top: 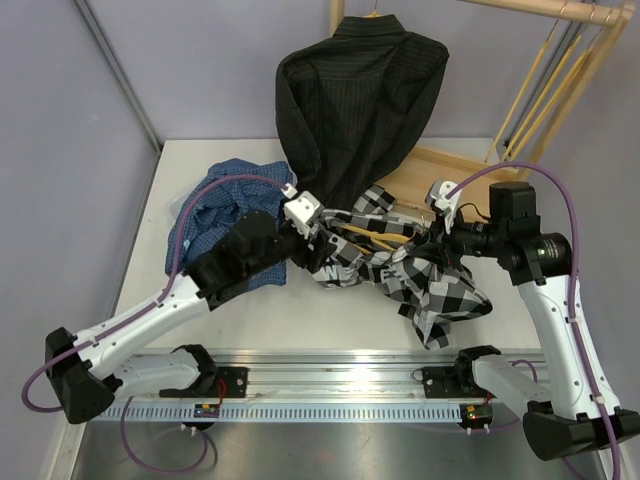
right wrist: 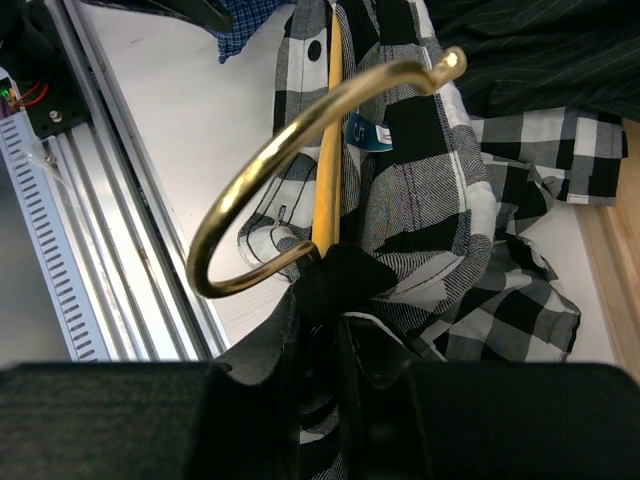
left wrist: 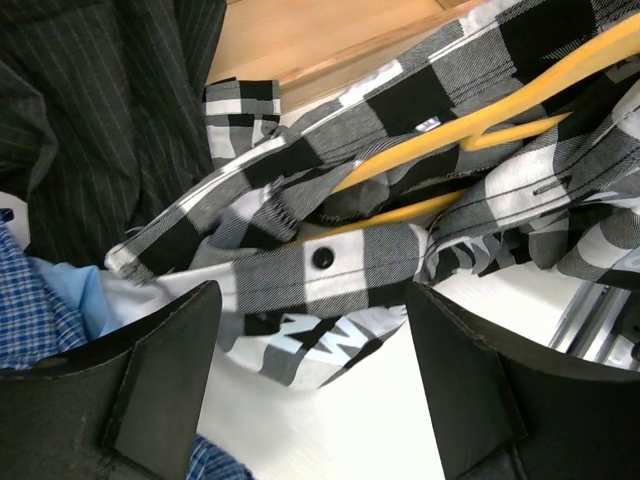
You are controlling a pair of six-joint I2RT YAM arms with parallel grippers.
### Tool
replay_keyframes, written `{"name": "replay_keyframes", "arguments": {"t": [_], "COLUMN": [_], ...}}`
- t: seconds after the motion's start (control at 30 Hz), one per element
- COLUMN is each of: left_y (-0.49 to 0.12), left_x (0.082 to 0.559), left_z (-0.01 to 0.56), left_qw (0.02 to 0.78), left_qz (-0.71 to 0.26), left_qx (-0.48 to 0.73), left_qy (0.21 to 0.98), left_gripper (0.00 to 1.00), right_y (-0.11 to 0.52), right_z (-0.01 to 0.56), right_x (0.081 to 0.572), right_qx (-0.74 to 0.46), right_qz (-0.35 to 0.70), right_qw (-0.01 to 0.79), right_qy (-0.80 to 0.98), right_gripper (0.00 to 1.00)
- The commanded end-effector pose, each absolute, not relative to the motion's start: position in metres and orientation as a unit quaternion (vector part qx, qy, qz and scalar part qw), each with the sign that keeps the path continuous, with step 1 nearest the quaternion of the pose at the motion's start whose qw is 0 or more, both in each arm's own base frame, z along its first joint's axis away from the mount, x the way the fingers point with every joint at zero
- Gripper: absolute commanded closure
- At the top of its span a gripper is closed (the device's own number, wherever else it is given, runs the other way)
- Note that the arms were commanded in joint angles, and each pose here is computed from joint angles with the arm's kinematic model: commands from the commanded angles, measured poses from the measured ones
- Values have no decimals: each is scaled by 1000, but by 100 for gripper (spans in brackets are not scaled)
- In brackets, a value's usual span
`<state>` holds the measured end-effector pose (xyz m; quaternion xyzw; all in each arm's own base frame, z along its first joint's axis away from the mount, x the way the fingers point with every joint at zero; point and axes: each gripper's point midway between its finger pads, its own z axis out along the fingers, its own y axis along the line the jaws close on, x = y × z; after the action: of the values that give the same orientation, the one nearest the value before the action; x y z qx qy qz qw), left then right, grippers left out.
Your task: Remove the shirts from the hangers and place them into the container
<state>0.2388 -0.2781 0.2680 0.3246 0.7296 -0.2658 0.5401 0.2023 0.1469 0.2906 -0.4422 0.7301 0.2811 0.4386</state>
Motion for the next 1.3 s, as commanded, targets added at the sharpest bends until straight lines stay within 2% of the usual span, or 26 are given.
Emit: {"name": "replay_keyframes", "arguments": {"t": [0.0, 0.17, 0.2, 0.27, 0.33, 0.6, 0.63, 0.9, 1.03, 1.07, 1.1, 1.13, 1.2, 1.27], "left_y": [-291, -293, -293, -288, -284, -275, -276, -277, -271, -267, -265, -261, -257, -247], "left_x": [253, 271, 274, 281, 286, 299, 298, 297, 293, 293, 293, 288, 287, 282], "left_z": [301, 292, 290, 289, 288, 293, 295, 303, 299, 295, 293, 289, 288, 288], "left_qw": [591, 601, 602, 609, 613, 631, 633, 642, 638, 635, 632, 628, 618, 613], "left_qz": [-251, -192, -182, -160, -143, -106, -110, -123, -131, -136, -142, -156, -194, -218], "left_qx": [305, 295, 293, 281, 274, 248, 249, 244, 241, 231, 227, 229, 213, 199], "left_qy": [703, 717, 720, 725, 727, 727, 725, 717, 719, 725, 727, 727, 732, 733], "left_gripper": [26, 40, 47, 53, 65, 92, 100, 100, 98, 90, 67, 55, 38, 34], "right_y": [157, 158, 158, 158, 158, 158, 158, 157, 146, 143, 136, 133, 127, 126], "right_z": [322, 323, 323, 322, 321, 319, 319, 315, 319, 321, 328, 331, 339, 341], "right_x": [204, 204, 204, 204, 203, 201, 200, 199, 206, 208, 213, 212, 215, 215], "right_qx": [-448, -446, -446, -446, -446, -447, -447, -448, -444, -443, -441, -441, -438, -435], "right_qz": [302, 307, 307, 308, 308, 311, 311, 307, 265, 251, 224, 214, 193, 189], "right_qw": [475, 471, 471, 470, 469, 468, 467, 464, 477, 482, 493, 496, 503, 502], "right_qy": [695, 696, 696, 696, 697, 696, 696, 700, 711, 713, 716, 717, 719, 723], "right_gripper": [100, 100, 100, 100, 100, 100, 100, 100, 100, 100, 100, 100, 100, 100]}}
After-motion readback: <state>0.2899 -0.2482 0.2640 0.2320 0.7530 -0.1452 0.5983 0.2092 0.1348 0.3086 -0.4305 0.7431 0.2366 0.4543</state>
